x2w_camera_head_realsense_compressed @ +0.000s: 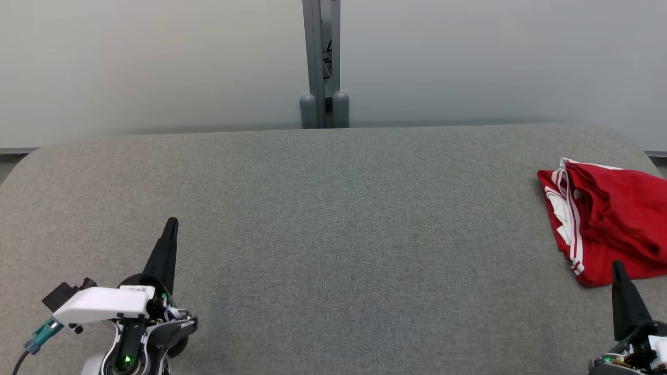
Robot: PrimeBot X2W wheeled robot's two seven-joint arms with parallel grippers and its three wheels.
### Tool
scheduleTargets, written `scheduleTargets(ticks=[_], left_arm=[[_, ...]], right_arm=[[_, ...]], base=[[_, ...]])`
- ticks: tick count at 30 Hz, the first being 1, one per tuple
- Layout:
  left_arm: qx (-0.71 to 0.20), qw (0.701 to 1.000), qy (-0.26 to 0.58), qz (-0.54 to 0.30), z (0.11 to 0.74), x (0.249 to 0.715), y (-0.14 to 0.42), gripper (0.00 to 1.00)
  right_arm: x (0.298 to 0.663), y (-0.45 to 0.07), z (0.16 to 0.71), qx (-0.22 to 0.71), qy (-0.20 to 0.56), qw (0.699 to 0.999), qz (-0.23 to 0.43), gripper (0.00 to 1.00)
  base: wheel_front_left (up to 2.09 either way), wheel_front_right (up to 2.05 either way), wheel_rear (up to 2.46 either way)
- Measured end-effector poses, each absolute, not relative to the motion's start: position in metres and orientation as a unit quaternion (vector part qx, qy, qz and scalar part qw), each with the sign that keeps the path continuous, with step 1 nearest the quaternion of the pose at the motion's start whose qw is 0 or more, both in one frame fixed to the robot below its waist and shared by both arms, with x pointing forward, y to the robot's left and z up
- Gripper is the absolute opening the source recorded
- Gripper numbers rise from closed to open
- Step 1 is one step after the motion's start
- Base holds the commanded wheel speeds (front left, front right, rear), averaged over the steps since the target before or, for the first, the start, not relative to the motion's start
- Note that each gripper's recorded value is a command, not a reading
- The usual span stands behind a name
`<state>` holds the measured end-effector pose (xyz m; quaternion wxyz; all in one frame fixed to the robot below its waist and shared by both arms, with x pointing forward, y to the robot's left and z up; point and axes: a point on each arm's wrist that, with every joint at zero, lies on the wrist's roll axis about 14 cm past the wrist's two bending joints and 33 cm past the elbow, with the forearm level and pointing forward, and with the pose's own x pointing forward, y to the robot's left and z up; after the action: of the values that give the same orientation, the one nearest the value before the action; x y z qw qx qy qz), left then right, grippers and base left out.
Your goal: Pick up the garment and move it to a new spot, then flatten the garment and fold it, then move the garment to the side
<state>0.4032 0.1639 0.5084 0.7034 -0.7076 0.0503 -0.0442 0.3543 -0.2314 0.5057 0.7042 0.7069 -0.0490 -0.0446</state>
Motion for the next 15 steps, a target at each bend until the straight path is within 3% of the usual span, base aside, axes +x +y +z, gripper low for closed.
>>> scheduleTargets(ticks=[15], left_arm=[[-0.708, 0.703, 0.05, -0.044, 0.5085, 0.4032, 0.1639, 0.0]], right_arm=[[0.3543, -0.2315, 0.5057, 0.707, -0.049, 0.704, -0.045, 0.0]], base=[[0.0, 0.0, 0.0]])
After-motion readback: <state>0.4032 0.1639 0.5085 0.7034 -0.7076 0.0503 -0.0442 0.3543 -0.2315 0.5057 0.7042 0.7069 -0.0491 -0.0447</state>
